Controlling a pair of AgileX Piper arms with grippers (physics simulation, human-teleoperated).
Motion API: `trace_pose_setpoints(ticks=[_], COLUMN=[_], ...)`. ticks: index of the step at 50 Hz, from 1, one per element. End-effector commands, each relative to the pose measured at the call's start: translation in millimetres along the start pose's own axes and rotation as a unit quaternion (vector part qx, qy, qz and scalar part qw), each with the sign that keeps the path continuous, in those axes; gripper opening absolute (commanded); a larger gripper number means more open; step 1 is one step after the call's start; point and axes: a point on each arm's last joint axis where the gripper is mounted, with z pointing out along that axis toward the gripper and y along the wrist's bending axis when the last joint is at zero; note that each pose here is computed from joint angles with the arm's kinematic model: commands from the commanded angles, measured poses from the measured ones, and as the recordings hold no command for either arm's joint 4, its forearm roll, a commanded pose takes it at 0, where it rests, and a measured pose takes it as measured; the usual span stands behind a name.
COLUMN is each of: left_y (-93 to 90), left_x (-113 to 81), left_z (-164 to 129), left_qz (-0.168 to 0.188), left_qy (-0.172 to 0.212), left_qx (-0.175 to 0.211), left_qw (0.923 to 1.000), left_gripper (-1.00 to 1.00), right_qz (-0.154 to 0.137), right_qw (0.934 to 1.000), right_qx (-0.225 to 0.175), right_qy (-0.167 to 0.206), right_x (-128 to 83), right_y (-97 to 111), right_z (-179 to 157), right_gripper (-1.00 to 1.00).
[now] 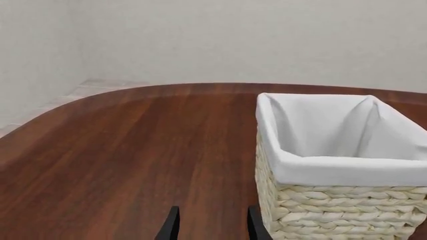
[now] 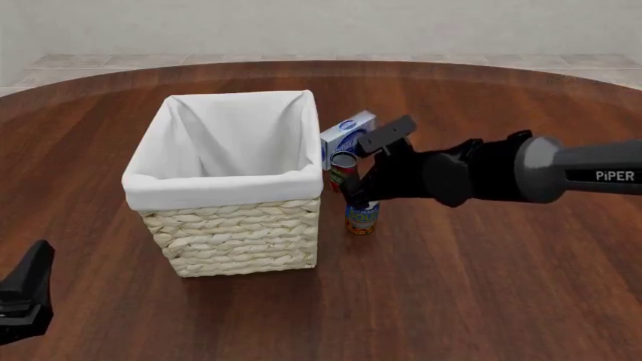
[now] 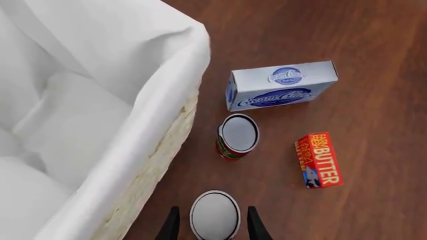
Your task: Pick up the alphabet soup and put it in the basket.
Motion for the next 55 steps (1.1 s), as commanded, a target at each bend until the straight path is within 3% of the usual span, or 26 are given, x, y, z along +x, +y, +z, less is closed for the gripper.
trace_pose_setpoints(ticks=[1,55], left_y=[-0.4,-0.2], left_x=[-0.2,0.7], left_z=[2,-2], left_qz=[0.000,-0.001], left_qy=[0.002,0.000], left_qx=[0.003,0.001], left_qw=[1.0000,1.0000], left_gripper=[1.00,1.00], right_qz=[0.007,0.015], right_qw=[1.0000,0.9997], right_qx=[0.003,0.004], right_qy=[0.006,0.019], right_x=[8,19], right_y=[-3,-4], right_z=[2,16], right_gripper=[1.00,1.00])
